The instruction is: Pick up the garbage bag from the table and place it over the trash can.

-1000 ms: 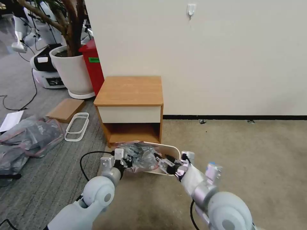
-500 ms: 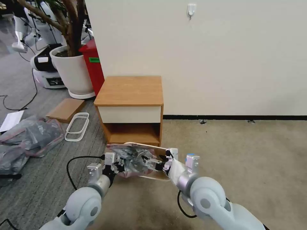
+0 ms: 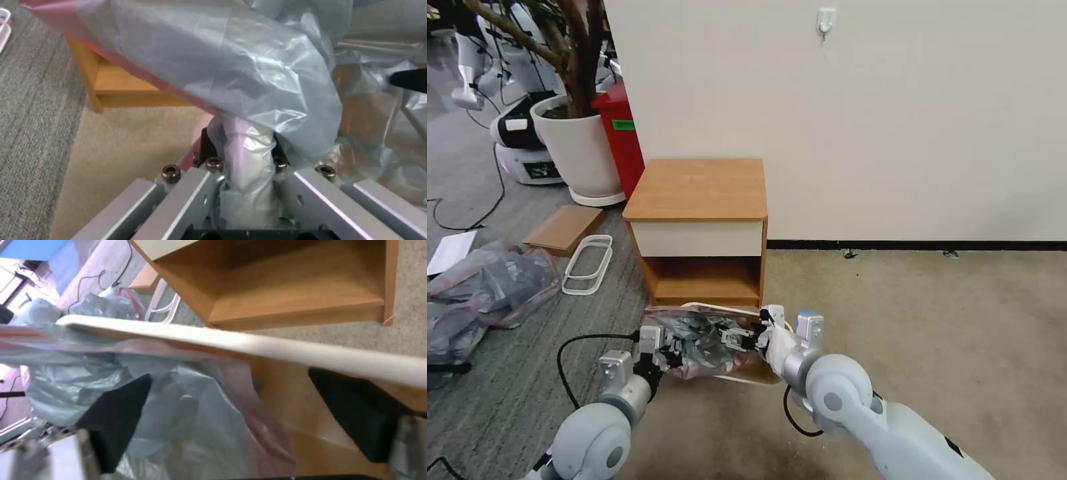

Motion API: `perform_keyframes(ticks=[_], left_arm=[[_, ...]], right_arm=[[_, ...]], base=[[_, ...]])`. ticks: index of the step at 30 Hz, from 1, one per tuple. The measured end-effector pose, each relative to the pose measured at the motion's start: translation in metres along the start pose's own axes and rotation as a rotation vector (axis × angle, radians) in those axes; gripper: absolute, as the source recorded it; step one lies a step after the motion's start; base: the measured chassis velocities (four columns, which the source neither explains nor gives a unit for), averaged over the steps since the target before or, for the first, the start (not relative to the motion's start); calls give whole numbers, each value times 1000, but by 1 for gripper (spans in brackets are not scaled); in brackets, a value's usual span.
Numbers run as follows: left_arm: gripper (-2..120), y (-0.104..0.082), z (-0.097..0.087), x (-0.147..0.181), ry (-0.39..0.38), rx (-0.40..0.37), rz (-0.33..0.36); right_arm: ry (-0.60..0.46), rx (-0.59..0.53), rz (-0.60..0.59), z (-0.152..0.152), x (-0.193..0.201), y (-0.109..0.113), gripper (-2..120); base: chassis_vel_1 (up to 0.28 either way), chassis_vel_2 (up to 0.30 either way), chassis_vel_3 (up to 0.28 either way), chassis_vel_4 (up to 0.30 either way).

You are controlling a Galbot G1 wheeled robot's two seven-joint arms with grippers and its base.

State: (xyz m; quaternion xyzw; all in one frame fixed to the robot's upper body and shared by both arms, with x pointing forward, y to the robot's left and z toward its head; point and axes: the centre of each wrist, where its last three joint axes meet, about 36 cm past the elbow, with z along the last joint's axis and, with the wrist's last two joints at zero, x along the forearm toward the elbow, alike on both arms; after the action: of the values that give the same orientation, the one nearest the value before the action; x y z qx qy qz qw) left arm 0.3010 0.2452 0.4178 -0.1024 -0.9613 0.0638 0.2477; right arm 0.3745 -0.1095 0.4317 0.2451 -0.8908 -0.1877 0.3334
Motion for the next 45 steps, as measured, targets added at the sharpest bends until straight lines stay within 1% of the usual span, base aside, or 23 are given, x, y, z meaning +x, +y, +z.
perform_keyframes(ticks=[3, 4, 6, 7, 8, 12, 13, 14, 16, 17, 21, 22, 23, 24, 31, 35, 36, 39, 40, 42, 44, 45], left_arm=[[3, 0, 0, 1, -1, -2, -1], [3, 0, 0, 1, -1, -2, -1], [3, 1, -1, 1, -1, -4, 0], [3, 1, -1, 1, -1, -5, 0], [3, 1, -1, 1, -1, -5, 0], [3, 1, -1, 1, 0, -10, 1], [3, 1, -1, 1, 0, -10, 1], [3, 1, -1, 1, 1, -11, 1], [3, 1, -1, 2, 2, -11, 1], [3, 1, -1, 2, 2, -11, 1], [3, 1, 1, 1, 7, -8, -1], [3, 1, 1, 1, 7, -8, -1], [3, 2, 2, 0, 9, -8, -2], [3, 2, 3, 0, 11, -8, -4], [3, 4, 7, -4, 20, -6, -14], [3, 7, 12, -9, 33, -4, -26], [3, 7, 12, -9, 33, -4, -26], [3, 7, 17, -11, 44, -9, -30], [3, 7, 17, -11, 44, -9, -30], [3, 5, 20, -11, 49, -12, -30], [3, 4, 22, -10, 55, -14, -28], [3, 4, 22, -10, 55, -14, -28]], right_arm=[[0, -7, -10, -2, -1, 1, 77], [0, -7, -10, -2, -1, 1, 77], [4, -11, -20, -3, -2, 2, 65], [7, -12, -23, -3, -2, 2, 62], [7, -12, -23, -3, -2, 2, 62], [12, -13, -26, -2, -5, 2, 44], [12, -13, -26, -2, -5, 2, 44], [9, -14, -30, -2, -4, 2, 36], [3, -17, -36, -2, -4, 3, 29], [3, -17, -36, -2, -4, 3, 29], [-3, -22, -44, 2, -1, 5, 11], [-3, -22, -44, 2, -1, 5, 11], [-6, -26, -46, 3, 0, 6, 4], [-10, -30, -48, 4, 1, 7, 1], [-54, -28, -61, 8, 9, 12, 0], [-98, -20, -116, 4, 26, 24, 0], [-98, -20, -116, 4, 26, 24, 0], [-128, -8, -153, -6, 35, 33, 0], [-128, -8, -153, -6, 35, 33, 0], [-147, -1, -159, -15, 34, 34, 0], [-159, 2, -134, -26, 25, 29, 0], [-159, 2, -134, -26, 25, 29, 0]], base=[[0, 0, 0, 0], [0, 0, 0, 0], [0, 0, 0, 0], [0, 0, 0, 0], [0, 0, 0, 0], [0, 0, 0, 0], [0, 0, 0, 0], [0, 0, 0, 0], [0, 0, 0, 0], [0, 0, 0, 0], [0, 0, 0, 0], [0, 0, 0, 0], [0, 0, 0, 0], [0, 0, 0, 0], [0, 0, 0, 0], [0, 0, 0, 0], [0, 0, 0, 0], [0, 0, 0, 0], [0, 0, 0, 0], [0, 0, 0, 0], [0, 0, 0, 0], [0, 0, 0, 0]])
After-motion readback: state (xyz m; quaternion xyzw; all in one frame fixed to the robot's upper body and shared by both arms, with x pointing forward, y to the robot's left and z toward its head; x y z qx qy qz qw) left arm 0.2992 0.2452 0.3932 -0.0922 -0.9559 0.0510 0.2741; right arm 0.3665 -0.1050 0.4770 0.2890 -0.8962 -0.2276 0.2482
